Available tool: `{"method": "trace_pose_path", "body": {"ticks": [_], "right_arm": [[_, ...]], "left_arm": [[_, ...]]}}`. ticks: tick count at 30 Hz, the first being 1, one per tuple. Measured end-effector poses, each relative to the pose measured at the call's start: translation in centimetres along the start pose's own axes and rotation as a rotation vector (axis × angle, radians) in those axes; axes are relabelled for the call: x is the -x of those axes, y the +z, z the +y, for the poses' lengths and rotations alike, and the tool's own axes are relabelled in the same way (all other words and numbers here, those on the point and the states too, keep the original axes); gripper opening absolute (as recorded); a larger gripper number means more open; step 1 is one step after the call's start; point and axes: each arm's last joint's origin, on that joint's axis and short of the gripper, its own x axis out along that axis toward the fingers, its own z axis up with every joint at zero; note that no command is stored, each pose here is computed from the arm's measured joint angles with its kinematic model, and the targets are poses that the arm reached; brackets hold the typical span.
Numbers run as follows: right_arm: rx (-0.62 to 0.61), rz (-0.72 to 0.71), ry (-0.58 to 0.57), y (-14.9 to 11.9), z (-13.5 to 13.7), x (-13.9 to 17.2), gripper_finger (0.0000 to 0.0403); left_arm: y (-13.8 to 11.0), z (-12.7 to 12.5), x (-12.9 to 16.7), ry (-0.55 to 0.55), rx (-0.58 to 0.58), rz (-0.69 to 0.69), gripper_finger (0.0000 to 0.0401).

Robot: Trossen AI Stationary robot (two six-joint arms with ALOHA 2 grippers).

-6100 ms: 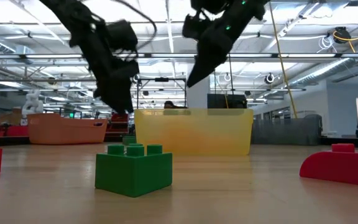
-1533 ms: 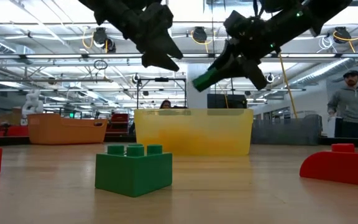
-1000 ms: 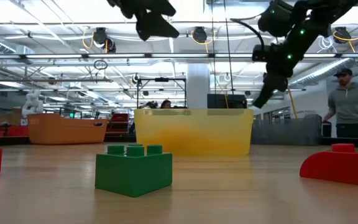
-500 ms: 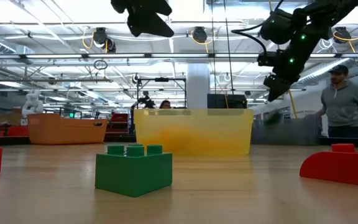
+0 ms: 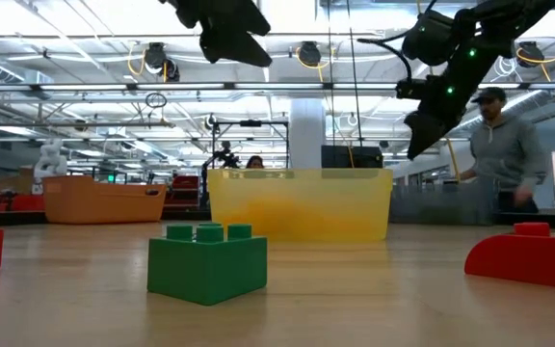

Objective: Sort & place blocks by color
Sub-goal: Put the center green 4-stud game piece into the black bin

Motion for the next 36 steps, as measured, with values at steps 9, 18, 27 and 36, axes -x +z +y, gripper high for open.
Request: {"method": "trace_pose_path", "body": {"ticks": [9, 18, 27, 36], "right_arm": [[0.083, 0.024, 0.552, -0.7, 4.3, 2.1, 0.0226], [0.263, 0.02, 0.827, -2.1, 9.0, 5.8, 0.0226], [0.35, -0.216, 0.96, -2.2, 13.2, 9.6, 0.0226], [0.445, -0.137, 1.019, -5.1, 17.4, 10.9, 0.0226]], "left_arm": [[-0.5, 1.2, -2.0, 0.031, -0.003, 0.04, 0.0282], [-1.0, -0.3, -2.1, -0.035, -0.044, 0.068, 0.0282], [-2.9, -5.2, -2.8, -0.131, -0.073, 0.167, 0.0282], [-4.8, -10.4, -4.4, -0.22, -0.04, 0.171, 0.0282]]}}
